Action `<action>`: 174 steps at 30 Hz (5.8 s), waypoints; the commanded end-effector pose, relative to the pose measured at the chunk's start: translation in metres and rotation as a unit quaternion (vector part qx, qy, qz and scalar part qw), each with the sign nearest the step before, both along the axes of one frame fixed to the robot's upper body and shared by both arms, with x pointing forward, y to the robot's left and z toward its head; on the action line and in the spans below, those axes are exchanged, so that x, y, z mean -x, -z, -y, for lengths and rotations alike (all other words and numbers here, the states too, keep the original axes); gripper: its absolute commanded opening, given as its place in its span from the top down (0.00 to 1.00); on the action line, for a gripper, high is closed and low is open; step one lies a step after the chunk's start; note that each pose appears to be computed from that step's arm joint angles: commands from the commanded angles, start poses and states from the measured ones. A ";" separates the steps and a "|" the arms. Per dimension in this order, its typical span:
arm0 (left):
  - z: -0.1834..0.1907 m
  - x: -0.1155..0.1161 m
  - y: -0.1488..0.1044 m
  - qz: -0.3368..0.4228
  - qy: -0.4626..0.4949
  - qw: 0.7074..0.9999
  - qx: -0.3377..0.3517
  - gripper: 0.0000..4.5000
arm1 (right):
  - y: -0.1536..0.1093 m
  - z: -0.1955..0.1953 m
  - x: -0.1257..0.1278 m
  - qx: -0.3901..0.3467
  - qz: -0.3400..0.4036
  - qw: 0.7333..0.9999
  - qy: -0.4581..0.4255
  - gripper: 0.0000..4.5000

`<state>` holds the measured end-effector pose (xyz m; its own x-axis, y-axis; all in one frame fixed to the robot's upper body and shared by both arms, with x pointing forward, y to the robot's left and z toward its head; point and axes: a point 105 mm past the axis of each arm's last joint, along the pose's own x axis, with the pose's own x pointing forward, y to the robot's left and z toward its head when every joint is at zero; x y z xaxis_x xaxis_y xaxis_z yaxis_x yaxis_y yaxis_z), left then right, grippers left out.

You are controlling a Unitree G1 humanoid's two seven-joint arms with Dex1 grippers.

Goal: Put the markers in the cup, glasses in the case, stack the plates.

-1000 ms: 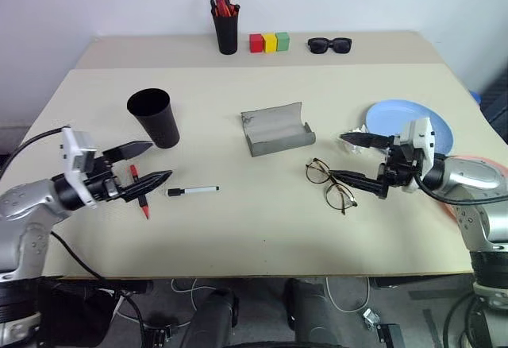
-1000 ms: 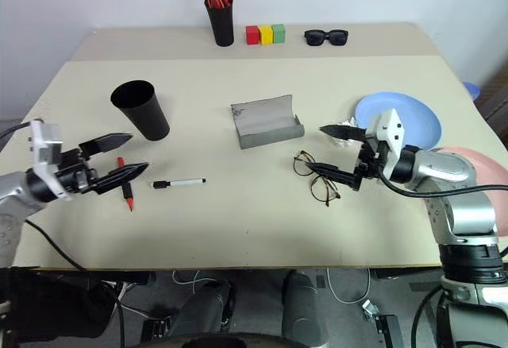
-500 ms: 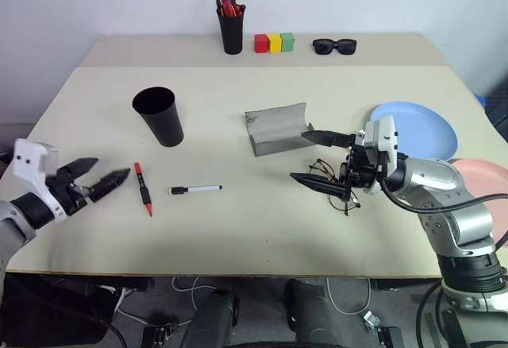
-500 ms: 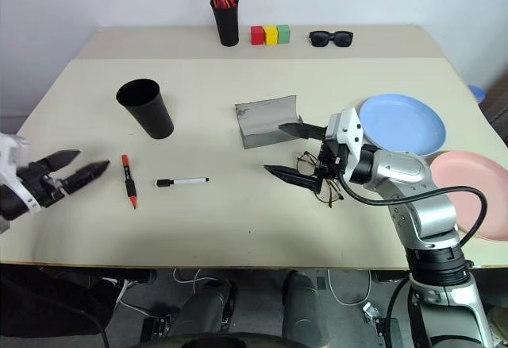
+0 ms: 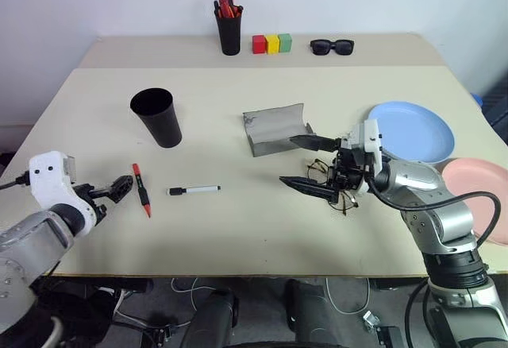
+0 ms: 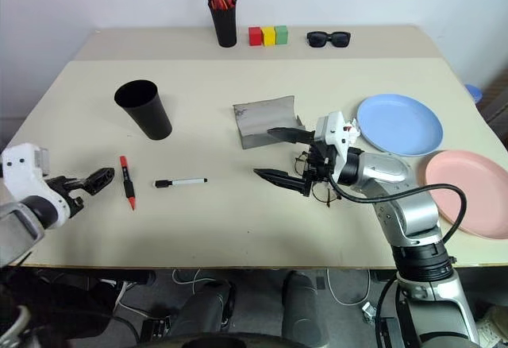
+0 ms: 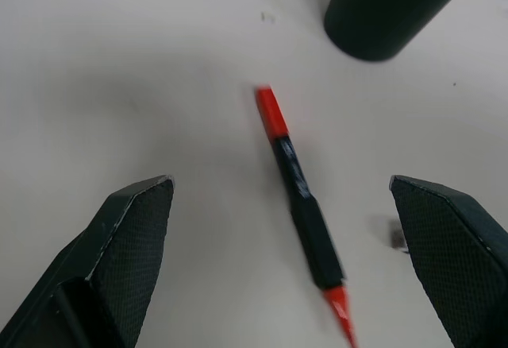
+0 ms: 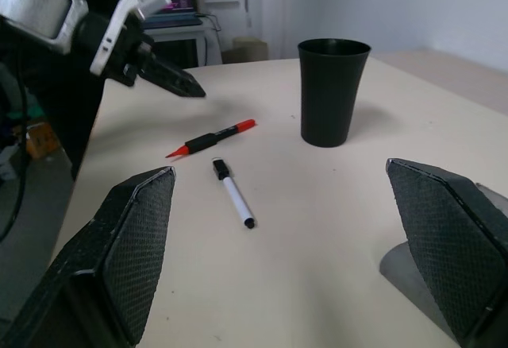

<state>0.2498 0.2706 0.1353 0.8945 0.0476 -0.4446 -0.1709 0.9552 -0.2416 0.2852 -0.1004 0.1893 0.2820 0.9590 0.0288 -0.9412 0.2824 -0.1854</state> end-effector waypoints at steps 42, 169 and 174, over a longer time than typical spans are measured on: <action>0.032 -0.025 0.032 -0.051 -0.052 0.994 0.087 0.52 | 0.006 0.004 0.022 0.022 -0.010 0.999 -0.024 0.00; 0.047 -0.069 0.051 0.022 0.733 0.657 -0.173 0.59 | 0.008 0.030 0.029 0.016 -0.019 0.999 0.040 0.00; 0.045 -0.065 0.040 0.000 0.742 0.645 -0.184 0.98 | 0.008 0.030 0.024 0.016 -0.014 0.999 0.044 0.00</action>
